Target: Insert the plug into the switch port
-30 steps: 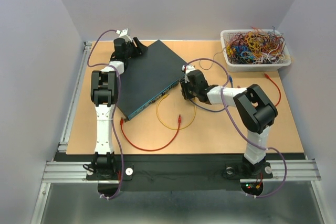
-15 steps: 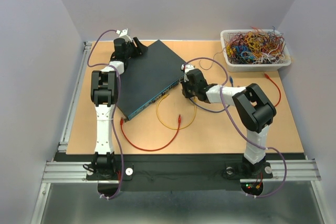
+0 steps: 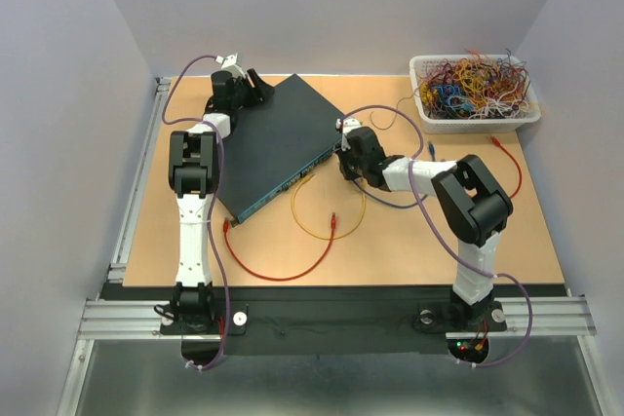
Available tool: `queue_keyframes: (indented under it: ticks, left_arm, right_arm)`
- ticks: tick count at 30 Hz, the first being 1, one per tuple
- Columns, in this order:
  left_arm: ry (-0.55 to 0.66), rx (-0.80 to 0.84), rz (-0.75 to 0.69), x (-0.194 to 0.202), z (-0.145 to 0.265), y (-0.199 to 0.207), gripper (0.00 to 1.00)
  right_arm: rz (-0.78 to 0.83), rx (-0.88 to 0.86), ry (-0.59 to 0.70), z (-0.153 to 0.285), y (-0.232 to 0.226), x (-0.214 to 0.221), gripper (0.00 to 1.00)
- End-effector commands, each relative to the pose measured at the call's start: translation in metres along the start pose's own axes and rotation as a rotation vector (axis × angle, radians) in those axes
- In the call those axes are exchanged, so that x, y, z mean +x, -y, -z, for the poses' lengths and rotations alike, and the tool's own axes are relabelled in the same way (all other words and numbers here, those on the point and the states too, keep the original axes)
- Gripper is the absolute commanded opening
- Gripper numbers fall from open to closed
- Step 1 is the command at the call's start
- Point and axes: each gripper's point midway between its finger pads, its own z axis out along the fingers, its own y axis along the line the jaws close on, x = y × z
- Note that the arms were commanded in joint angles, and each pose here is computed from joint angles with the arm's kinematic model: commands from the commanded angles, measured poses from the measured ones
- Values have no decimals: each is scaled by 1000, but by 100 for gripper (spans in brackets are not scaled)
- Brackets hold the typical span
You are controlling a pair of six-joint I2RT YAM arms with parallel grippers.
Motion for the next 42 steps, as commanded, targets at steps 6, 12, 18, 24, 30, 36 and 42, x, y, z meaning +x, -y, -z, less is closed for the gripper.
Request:
queue_keyframes:
  ticks: [6, 12, 18, 24, 30, 36, 42]
  left_arm:
    - [-215, 126, 98, 61, 0, 59, 64]
    - [-216, 129, 98, 61, 0, 59, 64]
    - [-214, 131, 95, 61, 0, 59, 64]
    - [-217, 131, 97, 62, 0, 59, 64]
    - [-217, 131, 97, 62, 0, 59, 64]
    - [-217, 131, 97, 62, 0, 59, 64]
    - [-219, 131, 98, 63, 0, 59, 64]
  right_arm:
    - [30, 51, 196, -11, 14, -78, 0]
    - [24, 53, 211, -18, 16, -88, 0]
    - [20, 71, 201, -23, 22, -83, 1]
    - [16, 71, 203, -25, 25, -85, 0]
    - [16, 39, 214, -28, 20, -90, 1]
    - [8, -10, 222, -28, 11, -92, 0]
    - [-10, -54, 244, -22, 3, -100, 1]
